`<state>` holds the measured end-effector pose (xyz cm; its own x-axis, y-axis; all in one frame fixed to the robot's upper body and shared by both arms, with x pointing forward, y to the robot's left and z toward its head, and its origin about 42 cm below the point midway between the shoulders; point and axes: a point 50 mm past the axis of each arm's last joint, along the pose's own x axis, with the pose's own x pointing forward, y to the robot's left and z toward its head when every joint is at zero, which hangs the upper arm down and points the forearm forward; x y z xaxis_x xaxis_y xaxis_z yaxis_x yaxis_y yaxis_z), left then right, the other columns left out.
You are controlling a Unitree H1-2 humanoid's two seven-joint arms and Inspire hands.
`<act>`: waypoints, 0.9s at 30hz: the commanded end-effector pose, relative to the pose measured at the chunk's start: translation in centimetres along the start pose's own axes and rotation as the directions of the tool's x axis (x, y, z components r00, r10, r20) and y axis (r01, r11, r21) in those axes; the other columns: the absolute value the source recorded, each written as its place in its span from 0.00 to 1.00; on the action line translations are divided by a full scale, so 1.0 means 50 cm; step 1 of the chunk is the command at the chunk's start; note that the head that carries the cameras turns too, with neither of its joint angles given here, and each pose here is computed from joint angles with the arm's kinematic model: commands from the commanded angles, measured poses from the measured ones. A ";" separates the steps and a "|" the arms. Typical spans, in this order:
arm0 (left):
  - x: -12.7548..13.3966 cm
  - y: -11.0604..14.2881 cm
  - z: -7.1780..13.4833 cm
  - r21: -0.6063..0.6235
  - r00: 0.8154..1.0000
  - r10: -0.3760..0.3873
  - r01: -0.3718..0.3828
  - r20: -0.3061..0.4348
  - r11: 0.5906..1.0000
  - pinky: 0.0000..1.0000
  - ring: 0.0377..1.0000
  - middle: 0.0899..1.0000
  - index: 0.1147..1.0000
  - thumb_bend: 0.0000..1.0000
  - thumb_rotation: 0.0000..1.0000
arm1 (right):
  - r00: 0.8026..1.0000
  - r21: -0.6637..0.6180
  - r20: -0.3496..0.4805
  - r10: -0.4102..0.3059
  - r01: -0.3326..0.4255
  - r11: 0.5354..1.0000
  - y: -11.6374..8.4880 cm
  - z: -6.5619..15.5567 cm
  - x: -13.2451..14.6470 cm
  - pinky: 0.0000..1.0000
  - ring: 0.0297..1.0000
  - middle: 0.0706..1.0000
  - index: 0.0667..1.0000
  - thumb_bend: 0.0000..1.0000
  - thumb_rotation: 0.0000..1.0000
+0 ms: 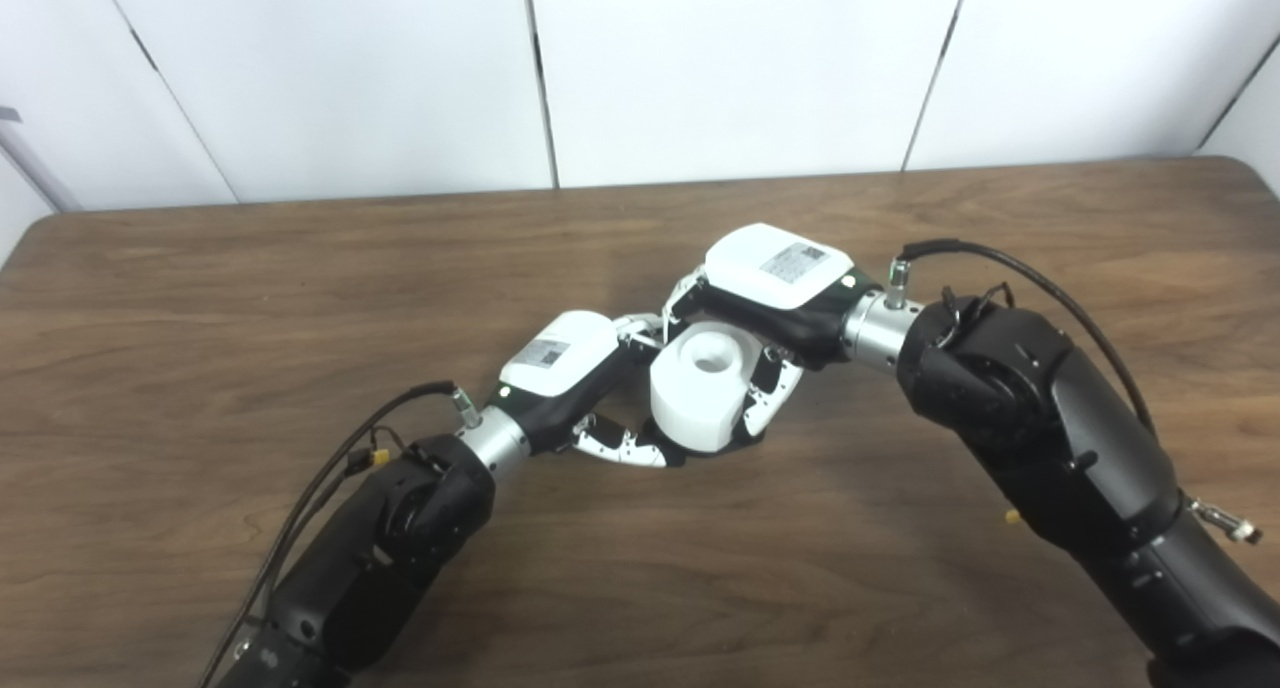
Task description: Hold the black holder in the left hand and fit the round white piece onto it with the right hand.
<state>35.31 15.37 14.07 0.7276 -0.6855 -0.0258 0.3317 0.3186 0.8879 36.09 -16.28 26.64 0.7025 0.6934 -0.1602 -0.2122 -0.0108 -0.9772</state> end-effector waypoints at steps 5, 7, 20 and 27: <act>-0.032 -0.050 -0.022 -0.014 0.986 -0.155 0.155 -0.056 0.988 0.73 0.88 0.88 0.42 0.52 0.07 | 0.999 -0.027 -0.041 0.019 -0.020 0.999 0.000 -0.023 -0.012 0.63 0.75 0.70 0.45 0.52 0.14; -0.031 -0.050 -0.021 -0.018 0.986 -0.155 0.154 -0.056 0.988 0.74 0.88 0.88 0.42 0.52 0.07 | 0.999 -0.027 -0.041 0.019 -0.020 0.999 0.002 -0.023 -0.012 0.63 0.75 0.70 0.45 0.52 0.14; -0.028 -0.052 -0.019 -0.008 0.988 -0.148 0.147 -0.053 0.989 0.72 0.88 0.87 0.42 0.52 0.07 | 0.999 -0.011 -0.031 0.010 -0.010 1.000 0.000 -0.018 -0.009 0.62 0.73 0.70 0.45 0.52 0.14; -0.029 -0.052 -0.020 -0.004 0.987 -0.151 0.151 -0.055 0.988 0.72 0.88 0.87 0.42 0.52 0.07 | 0.999 0.009 -0.045 -0.001 0.002 1.000 -0.005 -0.011 -0.011 0.59 0.72 0.74 0.83 0.84 0.12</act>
<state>35.33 15.29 14.18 0.7265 -0.6868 -0.0230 0.3282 0.3174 0.8897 35.86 -16.70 25.82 0.7183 0.6701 -0.1871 -0.2480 -0.0045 -0.9687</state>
